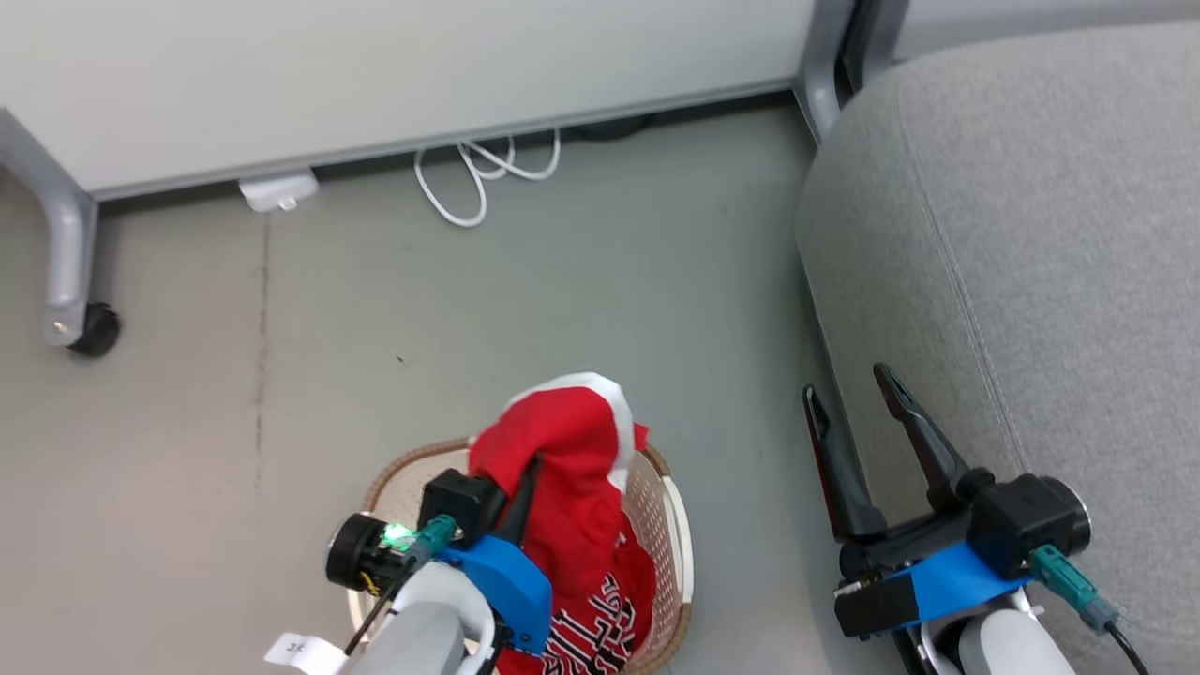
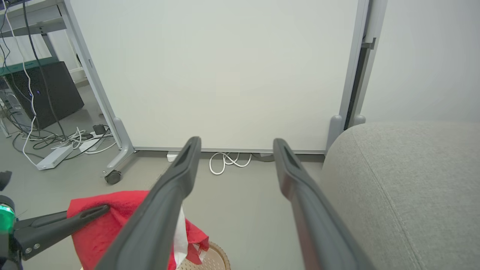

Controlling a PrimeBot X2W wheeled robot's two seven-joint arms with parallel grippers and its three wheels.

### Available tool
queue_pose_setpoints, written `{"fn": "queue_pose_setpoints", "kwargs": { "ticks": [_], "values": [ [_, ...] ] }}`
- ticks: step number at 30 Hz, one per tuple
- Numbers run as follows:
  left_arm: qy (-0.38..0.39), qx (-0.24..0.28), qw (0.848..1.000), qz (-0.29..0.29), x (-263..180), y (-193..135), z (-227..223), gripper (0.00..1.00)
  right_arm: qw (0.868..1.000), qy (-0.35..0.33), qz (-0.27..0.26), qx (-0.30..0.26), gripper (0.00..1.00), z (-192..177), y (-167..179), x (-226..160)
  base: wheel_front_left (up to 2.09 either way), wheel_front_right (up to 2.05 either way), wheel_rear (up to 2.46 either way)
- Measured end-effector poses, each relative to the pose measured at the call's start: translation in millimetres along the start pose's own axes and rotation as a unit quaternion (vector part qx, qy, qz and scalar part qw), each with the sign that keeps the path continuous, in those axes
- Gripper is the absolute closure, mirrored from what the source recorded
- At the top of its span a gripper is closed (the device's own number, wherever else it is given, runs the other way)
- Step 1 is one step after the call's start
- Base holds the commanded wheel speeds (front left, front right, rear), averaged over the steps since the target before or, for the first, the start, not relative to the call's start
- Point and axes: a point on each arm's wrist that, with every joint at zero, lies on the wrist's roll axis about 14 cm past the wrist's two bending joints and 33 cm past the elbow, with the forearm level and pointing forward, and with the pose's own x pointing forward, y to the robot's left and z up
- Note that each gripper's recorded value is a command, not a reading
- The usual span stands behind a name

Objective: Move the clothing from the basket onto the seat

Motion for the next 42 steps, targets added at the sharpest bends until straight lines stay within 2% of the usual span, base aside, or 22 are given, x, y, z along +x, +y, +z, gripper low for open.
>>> {"fn": "queue_pose_setpoints", "kwargs": {
  "ticks": [15,25,36,42],
  "values": [
    [-0.092,0.052,0.993,-0.055,-29,-47,69,1.00,1.000,-0.016,0.025,0.002,0.00,16,25,-29,0.00,0.00,0.00],
    [-0.152,0.098,0.979,-0.097,-34,-78,127,1.00,0.999,-0.018,0.045,0.001,0.00,18,40,-36,0.00,0.00,0.00],
    [-0.173,0.139,0.966,-0.134,-37,-107,162,1.00,0.998,-0.015,0.057,0.005,0.00,16,48,-37,0.00,0.00,0.00],
    [-0.179,0.139,0.964,-0.141,-38,-118,172,1.00,0.998,-0.009,0.059,0.006,0.00,14,51,-41,0.00,0.00,0.00]
  ]
}}
